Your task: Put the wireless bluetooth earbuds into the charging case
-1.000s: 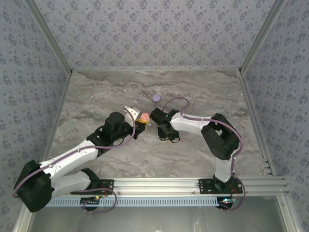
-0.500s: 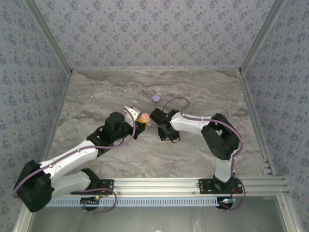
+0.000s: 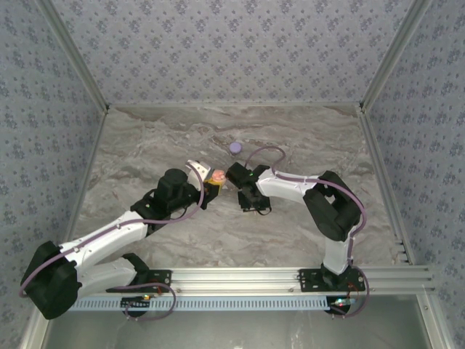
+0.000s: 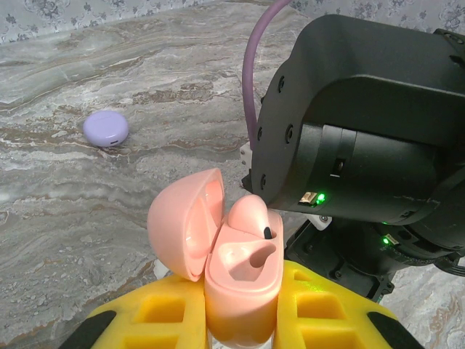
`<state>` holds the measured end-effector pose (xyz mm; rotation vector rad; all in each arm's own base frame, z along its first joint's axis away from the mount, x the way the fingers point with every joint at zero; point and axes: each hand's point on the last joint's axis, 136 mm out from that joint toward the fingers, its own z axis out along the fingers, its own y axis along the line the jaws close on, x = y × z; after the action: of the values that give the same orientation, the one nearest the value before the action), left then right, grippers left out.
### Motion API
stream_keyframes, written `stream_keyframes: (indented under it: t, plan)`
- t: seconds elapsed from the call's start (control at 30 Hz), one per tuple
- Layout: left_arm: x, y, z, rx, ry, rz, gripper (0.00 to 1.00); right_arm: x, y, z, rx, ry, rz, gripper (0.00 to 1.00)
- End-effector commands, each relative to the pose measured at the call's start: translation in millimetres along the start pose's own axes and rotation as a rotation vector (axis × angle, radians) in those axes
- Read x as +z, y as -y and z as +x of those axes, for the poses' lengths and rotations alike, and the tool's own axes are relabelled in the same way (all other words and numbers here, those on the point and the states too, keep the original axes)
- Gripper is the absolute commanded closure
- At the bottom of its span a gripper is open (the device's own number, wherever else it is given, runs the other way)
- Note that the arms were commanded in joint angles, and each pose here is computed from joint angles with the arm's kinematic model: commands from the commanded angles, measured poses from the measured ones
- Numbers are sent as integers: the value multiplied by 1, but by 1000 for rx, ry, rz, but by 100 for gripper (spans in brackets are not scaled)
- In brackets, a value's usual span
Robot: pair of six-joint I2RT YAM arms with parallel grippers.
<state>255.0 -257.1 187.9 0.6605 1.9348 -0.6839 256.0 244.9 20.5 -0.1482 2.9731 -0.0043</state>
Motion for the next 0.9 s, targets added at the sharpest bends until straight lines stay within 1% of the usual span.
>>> stream_keyframes:
  t: [0.0, 0.03, 0.07, 0.3, 0.43, 0.53, 0.87]
  plan:
    - [-1, 7, -23, 19, 55, 19, 90, 1, 3, 6, -11, -23, 23, 69]
    - [-1, 7, -23, 20, 56, 21, 90, 2, 4, 6, -10, -22, 26, 69]
    - [-1, 7, -22, 19, 53, 19, 90, 9, 11, 16, -13, -49, 49, 69]
    - [-1, 7, -22, 17, 51, 20, 90, 17, 11, 20, -11, -64, 52, 69]
    - [0, 7, -21, 17, 48, 20, 90, 16, 11, 19, -12, -59, 54, 73]
    - [0, 6, -20, 16, 48, 18, 90, 14, 11, 17, -13, -47, 53, 75]
    - [4, 0, -13, 2, 19, -10, 90, 1, 12, 6, -5, 33, -1, 76]
